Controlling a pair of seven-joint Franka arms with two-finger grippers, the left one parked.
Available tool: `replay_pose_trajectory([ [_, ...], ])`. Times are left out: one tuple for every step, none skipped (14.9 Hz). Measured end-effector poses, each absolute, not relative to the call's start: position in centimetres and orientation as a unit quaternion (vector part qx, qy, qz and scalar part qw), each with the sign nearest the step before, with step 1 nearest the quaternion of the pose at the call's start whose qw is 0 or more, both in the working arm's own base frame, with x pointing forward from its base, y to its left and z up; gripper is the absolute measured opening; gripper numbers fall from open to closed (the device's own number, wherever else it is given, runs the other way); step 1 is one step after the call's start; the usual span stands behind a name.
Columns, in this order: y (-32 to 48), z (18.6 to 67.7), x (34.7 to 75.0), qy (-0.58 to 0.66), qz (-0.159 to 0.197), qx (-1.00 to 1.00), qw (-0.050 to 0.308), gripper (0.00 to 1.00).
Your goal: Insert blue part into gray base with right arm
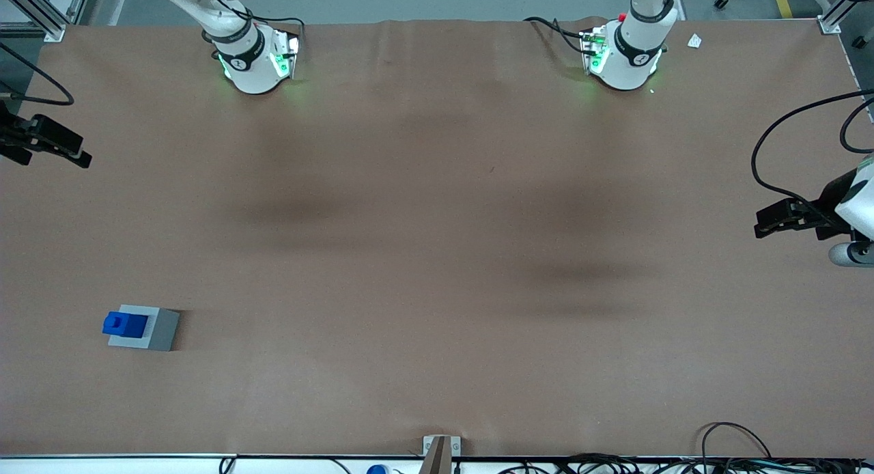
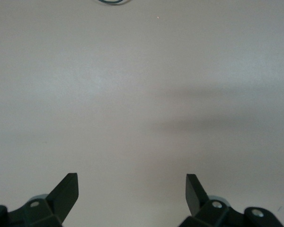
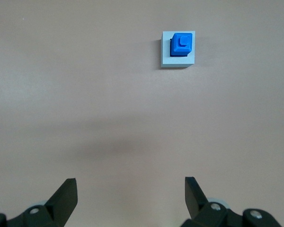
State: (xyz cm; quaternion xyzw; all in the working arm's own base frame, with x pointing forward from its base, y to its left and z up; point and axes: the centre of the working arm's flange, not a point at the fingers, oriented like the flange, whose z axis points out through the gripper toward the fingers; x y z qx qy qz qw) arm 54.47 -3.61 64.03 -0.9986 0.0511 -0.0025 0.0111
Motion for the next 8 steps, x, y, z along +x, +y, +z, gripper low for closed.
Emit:
replay_pose_trajectory([
  [-3.62, 64.09, 54.54, 0.058, -0.006, -0.998, 0.011, 1.0],
  [-3.63, 64.31, 54.6, 0.062, -0.011, -0.998, 0.01, 1.0],
  [-3.63, 64.56, 54.64, 0.063, -0.015, -0.998, 0.01, 1.0],
  [-3.64, 64.78, 54.67, 0.064, -0.018, -0.998, 0.01, 1.0],
  [-3.65, 64.91, 54.74, 0.065, -0.02, -0.998, 0.01, 1.0],
  [-3.66, 64.92, 54.86, 0.065, -0.021, -0.998, 0.01, 1.0],
  [-3.64, 64.85, 55.02, 0.065, -0.021, -0.998, 0.01, 1.0],
  [-3.54, 64.78, 55.19, 0.064, -0.02, -0.998, 0.009, 1.0],
])
